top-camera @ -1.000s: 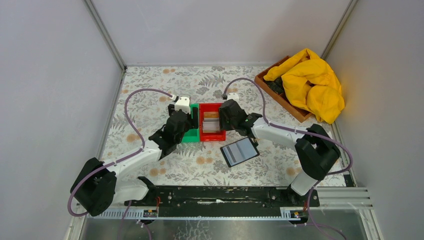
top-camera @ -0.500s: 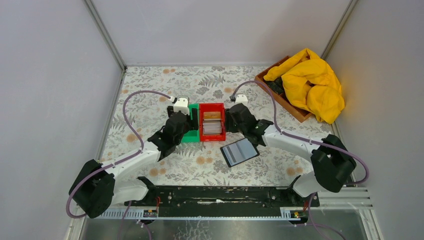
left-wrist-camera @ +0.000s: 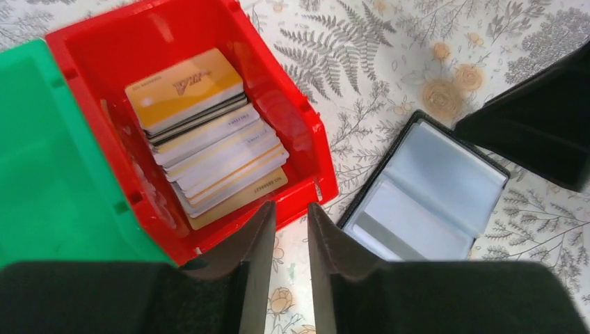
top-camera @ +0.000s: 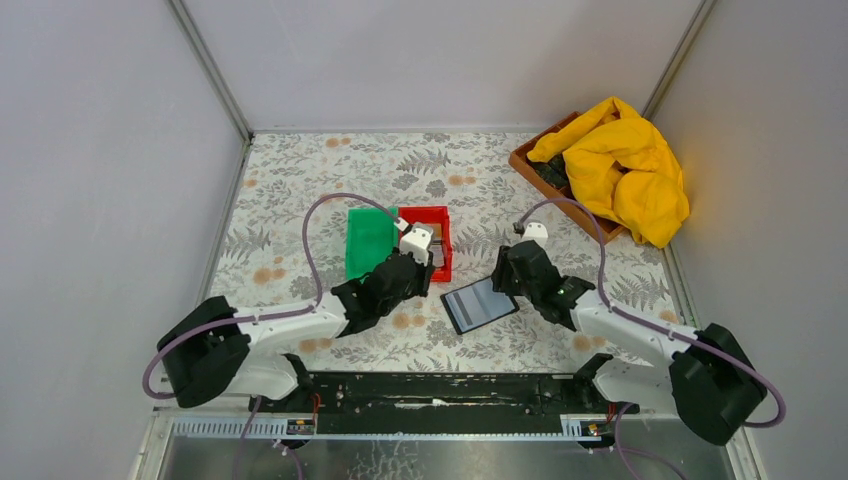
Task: Take the credit cards out of the card holder
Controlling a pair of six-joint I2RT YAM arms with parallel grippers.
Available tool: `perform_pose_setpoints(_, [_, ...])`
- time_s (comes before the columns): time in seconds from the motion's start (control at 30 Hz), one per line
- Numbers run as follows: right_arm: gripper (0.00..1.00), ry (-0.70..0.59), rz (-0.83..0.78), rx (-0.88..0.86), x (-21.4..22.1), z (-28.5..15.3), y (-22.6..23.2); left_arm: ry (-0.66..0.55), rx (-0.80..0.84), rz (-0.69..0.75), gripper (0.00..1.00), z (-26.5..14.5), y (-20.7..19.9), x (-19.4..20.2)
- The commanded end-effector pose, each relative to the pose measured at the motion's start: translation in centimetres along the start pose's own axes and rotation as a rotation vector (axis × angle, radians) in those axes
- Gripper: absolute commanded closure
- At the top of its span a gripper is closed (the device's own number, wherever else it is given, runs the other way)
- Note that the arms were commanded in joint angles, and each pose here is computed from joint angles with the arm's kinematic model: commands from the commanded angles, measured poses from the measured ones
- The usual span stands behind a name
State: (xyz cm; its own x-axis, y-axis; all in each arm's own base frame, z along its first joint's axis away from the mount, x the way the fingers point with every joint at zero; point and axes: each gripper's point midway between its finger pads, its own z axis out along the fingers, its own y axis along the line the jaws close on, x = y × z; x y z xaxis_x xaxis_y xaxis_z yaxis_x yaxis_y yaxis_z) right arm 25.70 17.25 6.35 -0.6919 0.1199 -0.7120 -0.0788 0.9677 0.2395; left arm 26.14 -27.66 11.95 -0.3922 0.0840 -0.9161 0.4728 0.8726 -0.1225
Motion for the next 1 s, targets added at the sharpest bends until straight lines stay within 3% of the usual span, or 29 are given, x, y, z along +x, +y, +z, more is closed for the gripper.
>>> perform_pose_setpoints(0.0, [0.55, -0.039, 0.047, -0.067, -0.2, -1.4, 0.6, -0.016, 0.098, -0.036, 0.77, 0.9, -2.3, -0.1])
perform_pose_setpoints(0.2, [0.69, -0.061, 0.054, -0.055, 0.0, -2.3, -0.3, 0.100, 0.111, 0.002, 0.99, 2.7, -3.0, 3.1])
perform_pose_setpoints(0.57, [0.69, -0.051, 0.034, -0.043, 0.5, -1.8, -0.6, 0.296, 0.009, 0.024, 1.00, 5.6, -0.4, 7.1])
perform_pose_setpoints(0.97, [0.67, -0.040, -0.015, -0.030, 0.6, -0.8, -0.7, 0.314, -0.122, -0.091, 1.00, 6.0, 5.5, 6.6])
